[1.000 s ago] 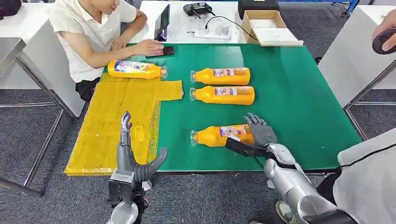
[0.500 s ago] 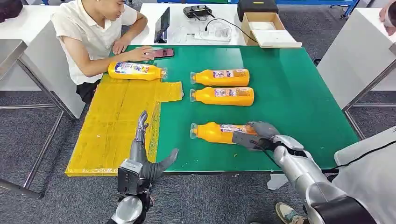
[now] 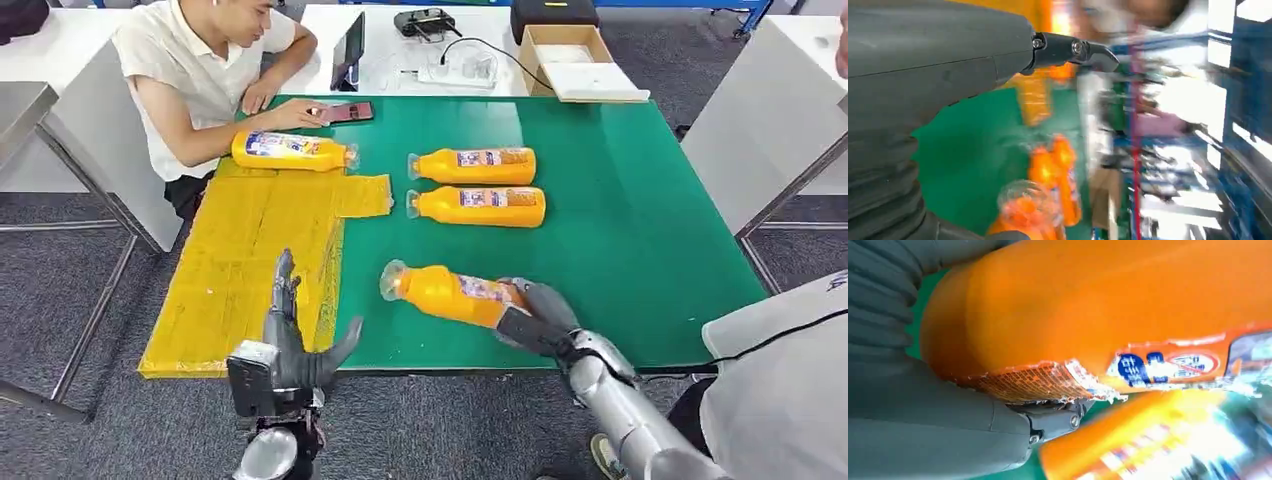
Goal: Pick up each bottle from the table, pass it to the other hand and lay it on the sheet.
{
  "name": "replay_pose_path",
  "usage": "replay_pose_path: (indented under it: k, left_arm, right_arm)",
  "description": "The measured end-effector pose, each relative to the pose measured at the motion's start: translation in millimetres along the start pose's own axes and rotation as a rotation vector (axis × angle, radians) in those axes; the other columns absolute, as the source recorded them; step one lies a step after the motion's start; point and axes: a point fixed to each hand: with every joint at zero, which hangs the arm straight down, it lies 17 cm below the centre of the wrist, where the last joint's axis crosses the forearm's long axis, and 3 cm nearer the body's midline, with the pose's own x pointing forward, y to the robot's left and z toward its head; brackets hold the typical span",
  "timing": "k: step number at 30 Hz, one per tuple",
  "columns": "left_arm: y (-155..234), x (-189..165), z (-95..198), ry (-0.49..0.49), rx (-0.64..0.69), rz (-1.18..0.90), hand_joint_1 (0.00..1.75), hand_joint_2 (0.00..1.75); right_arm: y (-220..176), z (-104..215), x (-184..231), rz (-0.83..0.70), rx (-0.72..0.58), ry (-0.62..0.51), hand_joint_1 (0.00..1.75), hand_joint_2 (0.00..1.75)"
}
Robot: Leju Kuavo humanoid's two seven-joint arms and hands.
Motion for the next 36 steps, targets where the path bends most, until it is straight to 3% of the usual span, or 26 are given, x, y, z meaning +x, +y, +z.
replay_pose_path:
  k: [3,9,16,36]
  left_arm:
    - [1.7,-23.1,15.4,0.126,-0.002,0.125,0.00,1.75]
    - [-23.2,0.3,29.7,0.009,-0.148,0.096,0.00,1.75]
    - [-46.6,-8.3,41.8,0.102,-0.269,0.191,0.00,1.75]
    - [-49.2,-8.8,43.4,0.107,-0.278,0.193,0.00,1.75]
  right_arm:
    - [12.1,11.4,48.7,-0.084,-0.109,-0.120,1.75,1.75]
    - [13.7,17.5,98.7,-0.184,-0.159,-0.248,1.75,1.75]
    - [45.4,15.1,139.6,-0.236,-0.081,-0.334,1.75,1.75]
    - [57.8,14.7,153.6,-0.250,-0.058,-0.357,1.75,1.75]
